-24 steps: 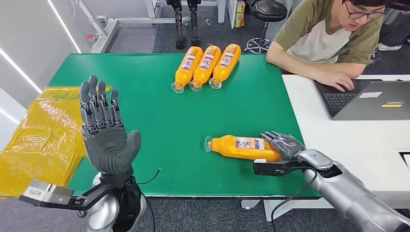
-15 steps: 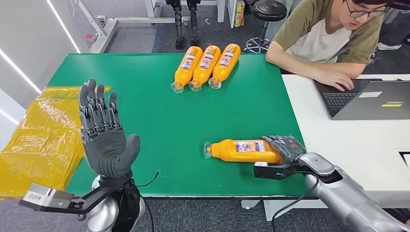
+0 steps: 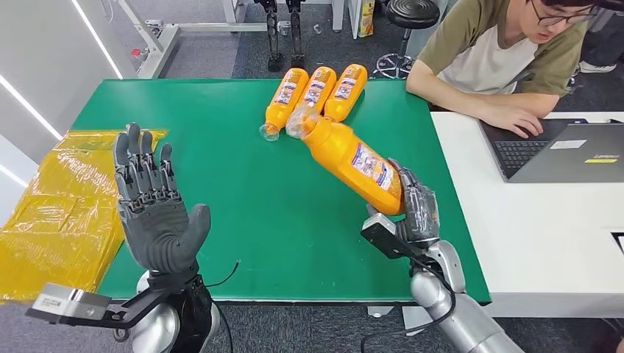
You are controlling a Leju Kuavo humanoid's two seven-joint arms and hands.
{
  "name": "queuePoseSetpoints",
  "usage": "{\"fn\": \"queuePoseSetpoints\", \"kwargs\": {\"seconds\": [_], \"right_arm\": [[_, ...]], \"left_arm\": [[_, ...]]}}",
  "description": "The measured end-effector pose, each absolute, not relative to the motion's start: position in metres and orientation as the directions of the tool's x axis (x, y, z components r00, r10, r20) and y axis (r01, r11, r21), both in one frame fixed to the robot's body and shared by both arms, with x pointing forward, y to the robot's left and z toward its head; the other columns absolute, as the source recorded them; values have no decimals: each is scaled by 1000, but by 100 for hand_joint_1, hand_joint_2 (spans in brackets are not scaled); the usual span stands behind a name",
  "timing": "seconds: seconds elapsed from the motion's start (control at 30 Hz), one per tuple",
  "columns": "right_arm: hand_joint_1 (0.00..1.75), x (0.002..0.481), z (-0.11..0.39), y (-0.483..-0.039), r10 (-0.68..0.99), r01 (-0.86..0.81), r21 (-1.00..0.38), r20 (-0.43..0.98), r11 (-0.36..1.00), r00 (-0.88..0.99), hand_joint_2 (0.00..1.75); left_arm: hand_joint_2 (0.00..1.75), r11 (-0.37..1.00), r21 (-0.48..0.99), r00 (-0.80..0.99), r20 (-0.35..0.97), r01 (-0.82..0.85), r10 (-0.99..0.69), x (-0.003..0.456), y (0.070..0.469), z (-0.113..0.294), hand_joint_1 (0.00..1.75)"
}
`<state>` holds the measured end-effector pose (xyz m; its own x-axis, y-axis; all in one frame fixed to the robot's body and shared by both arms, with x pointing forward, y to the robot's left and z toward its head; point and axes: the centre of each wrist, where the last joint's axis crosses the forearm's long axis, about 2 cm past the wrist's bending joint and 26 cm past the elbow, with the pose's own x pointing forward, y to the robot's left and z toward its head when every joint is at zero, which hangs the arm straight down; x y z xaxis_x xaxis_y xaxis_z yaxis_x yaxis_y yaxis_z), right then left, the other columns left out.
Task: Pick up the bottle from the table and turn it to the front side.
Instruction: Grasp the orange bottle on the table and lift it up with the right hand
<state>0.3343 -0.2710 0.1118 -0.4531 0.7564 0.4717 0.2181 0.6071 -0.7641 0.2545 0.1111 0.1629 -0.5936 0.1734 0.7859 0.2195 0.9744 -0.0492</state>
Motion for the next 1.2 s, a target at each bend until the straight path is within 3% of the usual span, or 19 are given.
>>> {"fn": "queuePoseSetpoints", "kwargs": {"seconds": [0.17, 0.4, 0.8, 1.2], "right_arm": [[175, 301, 109, -224, 584, 232, -565, 588, 791, -559, 175], [175, 268, 107, -190, 464, 157, -459, 696, 874, -548, 175], [175, 252, 110, -157, 462, -99, -634, 653, 767, -601, 175], [175, 278, 114, -164, 530, -152, -767, 557, 623, -640, 175]], "left_arm": [[175, 959, -87, -528, 819, 271, 224, 257, 106, 157, 0], [175, 928, 6, -440, 882, 373, 171, 265, 93, 148, 0], [175, 853, 107, -428, 892, 511, 144, 284, 79, 146, 0], [175, 876, 140, -439, 894, 462, 89, 290, 81, 138, 0]]}}
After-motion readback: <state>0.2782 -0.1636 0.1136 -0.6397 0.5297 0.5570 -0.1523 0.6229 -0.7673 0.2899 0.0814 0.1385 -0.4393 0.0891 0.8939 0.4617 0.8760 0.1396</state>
